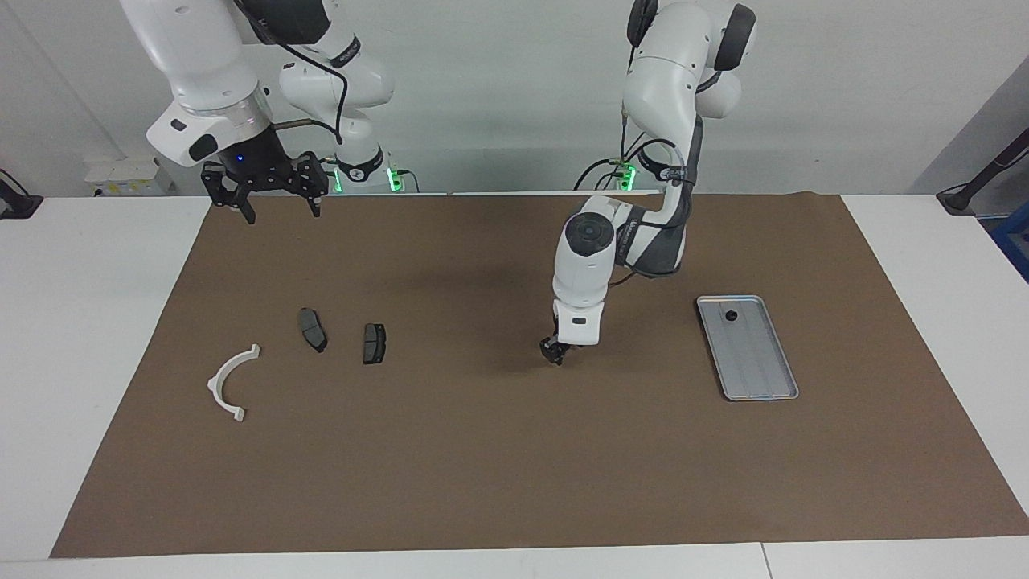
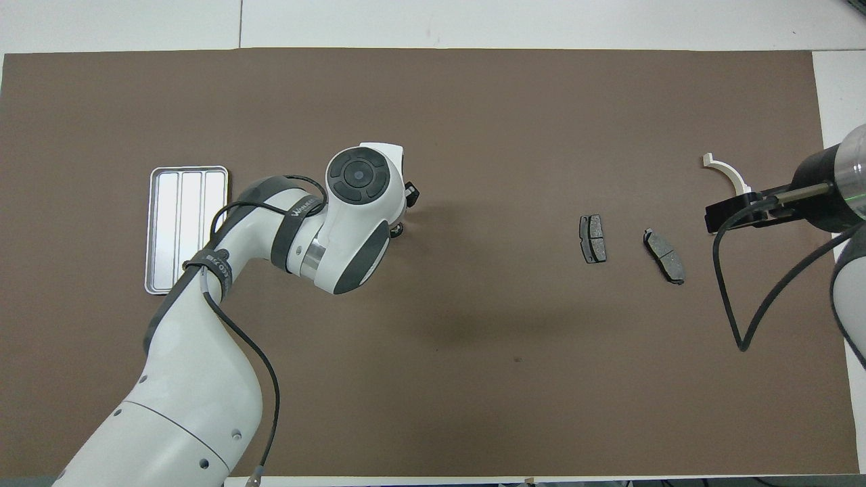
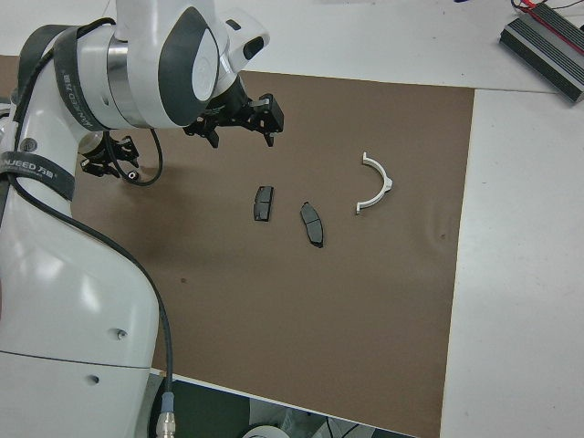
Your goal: Place bearing gear from tray to pile
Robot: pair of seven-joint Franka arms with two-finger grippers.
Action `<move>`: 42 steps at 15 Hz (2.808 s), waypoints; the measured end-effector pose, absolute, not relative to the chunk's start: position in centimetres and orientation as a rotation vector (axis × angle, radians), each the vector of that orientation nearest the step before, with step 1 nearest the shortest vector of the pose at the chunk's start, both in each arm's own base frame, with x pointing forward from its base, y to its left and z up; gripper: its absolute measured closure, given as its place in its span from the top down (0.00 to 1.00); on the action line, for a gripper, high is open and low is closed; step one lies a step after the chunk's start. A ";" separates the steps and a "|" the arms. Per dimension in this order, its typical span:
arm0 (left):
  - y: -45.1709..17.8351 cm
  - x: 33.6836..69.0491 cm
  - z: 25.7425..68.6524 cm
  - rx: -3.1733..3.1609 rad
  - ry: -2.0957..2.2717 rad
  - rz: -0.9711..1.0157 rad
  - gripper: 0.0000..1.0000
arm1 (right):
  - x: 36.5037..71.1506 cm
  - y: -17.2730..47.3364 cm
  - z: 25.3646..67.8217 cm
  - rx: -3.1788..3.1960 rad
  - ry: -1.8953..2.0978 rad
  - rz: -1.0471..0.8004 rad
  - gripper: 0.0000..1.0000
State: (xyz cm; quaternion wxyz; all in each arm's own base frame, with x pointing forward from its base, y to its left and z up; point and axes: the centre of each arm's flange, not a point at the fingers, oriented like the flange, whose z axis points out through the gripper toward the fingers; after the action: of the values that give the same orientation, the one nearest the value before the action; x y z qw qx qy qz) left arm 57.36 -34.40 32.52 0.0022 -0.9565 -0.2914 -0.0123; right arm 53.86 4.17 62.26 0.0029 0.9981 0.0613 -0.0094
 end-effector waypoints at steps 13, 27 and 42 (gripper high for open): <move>-0.1 55.1 34.2 -3.104 -0.161 0.191 1.00 | 53.0 23.5 57.4 3.219 -0.285 0.118 1.00; 0.0 53.6 31.2 -3.144 -0.271 0.065 0.71 | 58.8 43.3 37.8 3.110 -0.649 0.008 1.00; 0.2 52.7 30.4 -3.142 -0.273 0.087 0.60 | 58.0 48.3 28.1 3.007 -0.492 0.026 1.00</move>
State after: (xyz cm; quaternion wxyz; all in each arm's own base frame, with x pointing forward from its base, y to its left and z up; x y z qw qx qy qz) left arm 52.73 0.16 30.37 -0.0065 -0.9958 -0.0867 0.0276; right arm 58.02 48.28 28.08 0.0474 0.9857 -0.1613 0.0085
